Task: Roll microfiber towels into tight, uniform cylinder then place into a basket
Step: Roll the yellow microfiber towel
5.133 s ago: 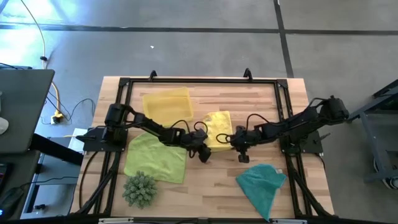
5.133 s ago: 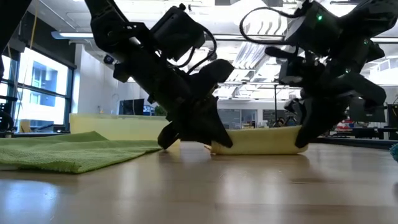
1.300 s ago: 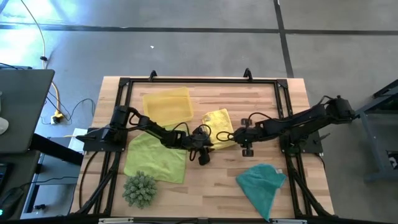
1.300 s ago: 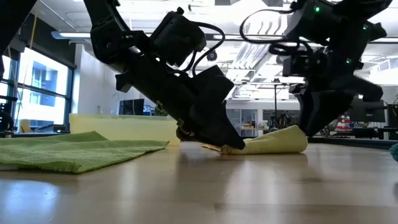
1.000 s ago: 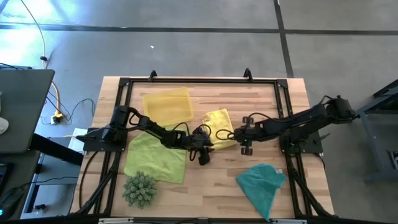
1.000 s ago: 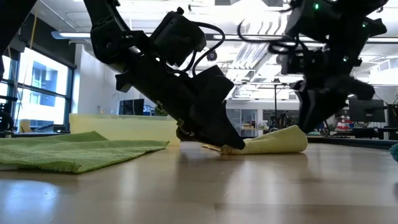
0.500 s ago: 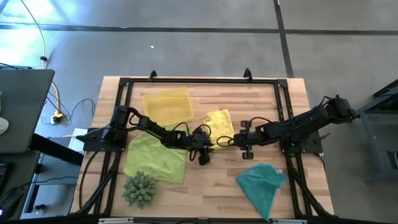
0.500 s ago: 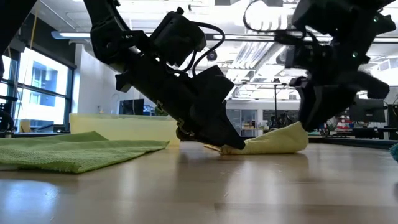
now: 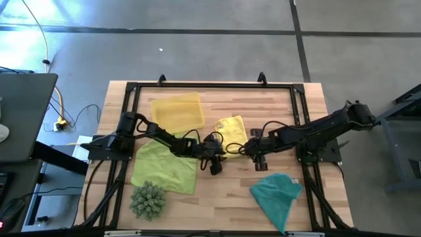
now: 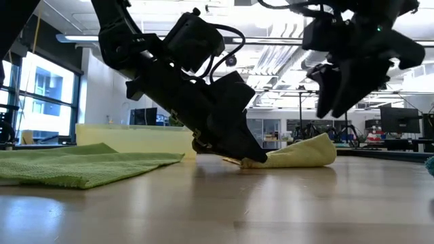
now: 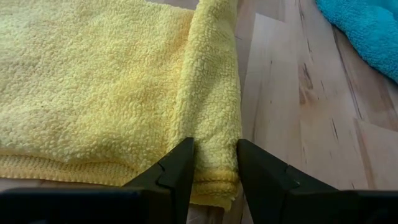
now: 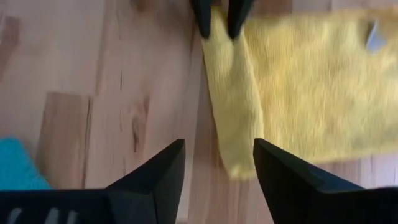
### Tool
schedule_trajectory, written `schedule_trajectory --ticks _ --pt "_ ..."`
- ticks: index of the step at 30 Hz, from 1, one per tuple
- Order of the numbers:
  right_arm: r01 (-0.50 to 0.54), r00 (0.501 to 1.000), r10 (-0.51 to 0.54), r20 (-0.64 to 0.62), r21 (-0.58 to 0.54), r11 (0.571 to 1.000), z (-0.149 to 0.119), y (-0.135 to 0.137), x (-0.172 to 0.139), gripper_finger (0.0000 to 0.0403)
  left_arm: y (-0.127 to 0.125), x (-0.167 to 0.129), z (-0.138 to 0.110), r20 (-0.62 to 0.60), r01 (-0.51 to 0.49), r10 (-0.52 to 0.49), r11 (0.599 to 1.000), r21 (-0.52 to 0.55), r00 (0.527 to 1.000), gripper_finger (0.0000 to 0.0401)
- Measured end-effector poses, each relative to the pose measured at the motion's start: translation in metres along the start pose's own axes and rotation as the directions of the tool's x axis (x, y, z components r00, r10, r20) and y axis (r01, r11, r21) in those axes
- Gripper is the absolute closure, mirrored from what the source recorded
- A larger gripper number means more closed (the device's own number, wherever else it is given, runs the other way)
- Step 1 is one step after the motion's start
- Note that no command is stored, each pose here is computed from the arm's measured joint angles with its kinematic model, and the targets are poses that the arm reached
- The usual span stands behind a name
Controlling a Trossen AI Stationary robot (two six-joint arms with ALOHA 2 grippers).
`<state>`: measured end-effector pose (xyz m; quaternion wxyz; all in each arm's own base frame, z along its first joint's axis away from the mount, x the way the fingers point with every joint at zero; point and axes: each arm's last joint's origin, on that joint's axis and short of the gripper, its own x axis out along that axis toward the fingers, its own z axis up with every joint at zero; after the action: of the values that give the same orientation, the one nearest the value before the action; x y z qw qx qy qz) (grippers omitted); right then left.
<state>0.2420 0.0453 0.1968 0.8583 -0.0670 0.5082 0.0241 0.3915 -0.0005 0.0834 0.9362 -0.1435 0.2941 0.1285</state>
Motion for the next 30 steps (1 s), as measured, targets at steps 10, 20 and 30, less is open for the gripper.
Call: schedule_trajectory --ticks 10,20,30 --pt "0.030 0.994 -0.031 0.105 0.005 1.000 -0.040 -0.004 0.037 0.0219 0.000 0.000 0.000 0.001 0.000 0.000 1.000 0.000 1.000 0.0288" --pt "0.082 0.988 -0.085 0.130 0.028 0.996 -0.064 -0.007 0.050 0.0220 0.000 0.000 0.000 0.002 0.001 -0.001 1.000 0.000 1.000 0.0288" --pt "0.087 0.988 -0.090 0.127 0.029 0.996 -0.067 -0.007 0.051 0.0220 0.000 0.000 0.000 0.003 0.000 0.000 1.000 0.000 1.000 0.0288"
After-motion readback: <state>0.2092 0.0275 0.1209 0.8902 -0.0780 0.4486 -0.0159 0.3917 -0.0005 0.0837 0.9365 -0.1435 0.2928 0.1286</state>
